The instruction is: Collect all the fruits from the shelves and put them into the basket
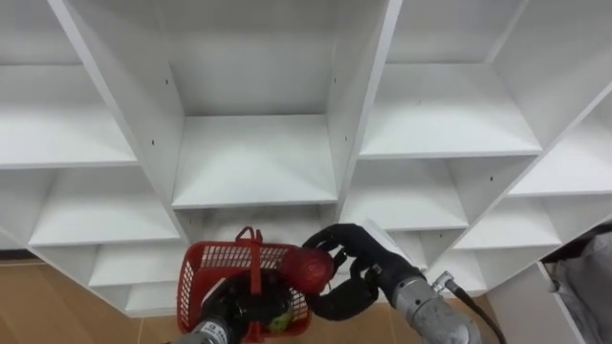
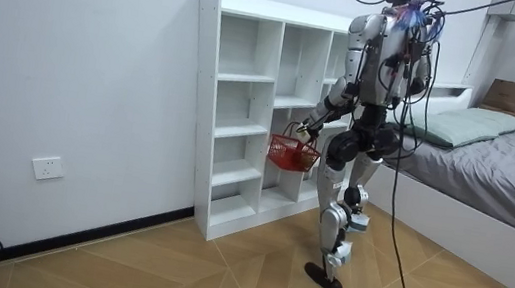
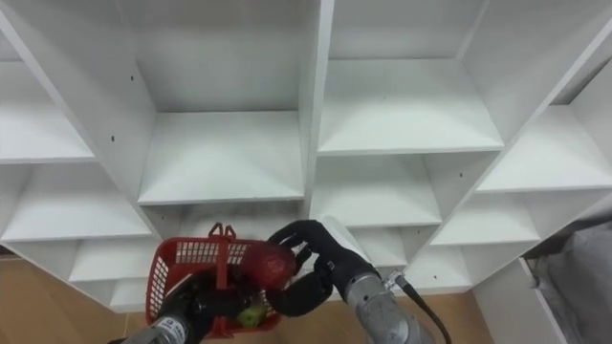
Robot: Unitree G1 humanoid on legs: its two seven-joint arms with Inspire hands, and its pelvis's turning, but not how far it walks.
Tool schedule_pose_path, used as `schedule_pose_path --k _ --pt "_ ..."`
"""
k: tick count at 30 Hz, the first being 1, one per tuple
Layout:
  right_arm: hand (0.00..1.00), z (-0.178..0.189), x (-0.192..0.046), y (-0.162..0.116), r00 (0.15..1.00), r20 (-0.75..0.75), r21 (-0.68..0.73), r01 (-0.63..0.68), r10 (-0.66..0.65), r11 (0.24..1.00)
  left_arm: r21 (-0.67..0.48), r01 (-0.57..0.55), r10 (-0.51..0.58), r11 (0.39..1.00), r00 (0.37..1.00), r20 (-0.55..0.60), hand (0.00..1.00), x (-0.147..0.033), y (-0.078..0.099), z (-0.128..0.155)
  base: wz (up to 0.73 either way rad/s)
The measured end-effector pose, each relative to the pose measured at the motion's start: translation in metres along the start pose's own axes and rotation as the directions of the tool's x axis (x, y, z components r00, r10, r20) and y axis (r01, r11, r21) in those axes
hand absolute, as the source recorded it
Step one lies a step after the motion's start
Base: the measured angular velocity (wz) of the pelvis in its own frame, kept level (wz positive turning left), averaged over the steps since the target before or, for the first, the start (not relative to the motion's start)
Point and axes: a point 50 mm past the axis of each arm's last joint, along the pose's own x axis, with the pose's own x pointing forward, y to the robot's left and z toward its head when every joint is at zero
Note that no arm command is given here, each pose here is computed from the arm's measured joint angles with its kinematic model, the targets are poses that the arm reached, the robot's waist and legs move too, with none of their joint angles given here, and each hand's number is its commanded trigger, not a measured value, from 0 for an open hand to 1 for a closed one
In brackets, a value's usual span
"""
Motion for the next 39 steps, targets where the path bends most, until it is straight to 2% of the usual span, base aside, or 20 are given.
schedule_pose_path --k 13,30,39 --pt "1.0 -0.003 0.0 -0.005 0.998 -0.008 -0.01 0.06 -0.06 0.998 0.012 0.036 -0.036 0.999 0.999 0.016 1.0 -0.001 -0.001 0.004 0.02" --pt "1.0 -0.007 0.002 -0.007 0.997 -0.025 -0.019 0.077 -0.078 0.997 0.028 0.101 -0.102 0.994 0.994 0.032 1.0 0.0 -0.013 0.008 0.02" --pt "1.0 -0.01 0.006 -0.01 0.997 -0.03 -0.03 0.075 -0.076 0.997 0.039 0.102 -0.104 0.994 0.994 0.029 1.0 0.0 -0.013 0.007 0.03"
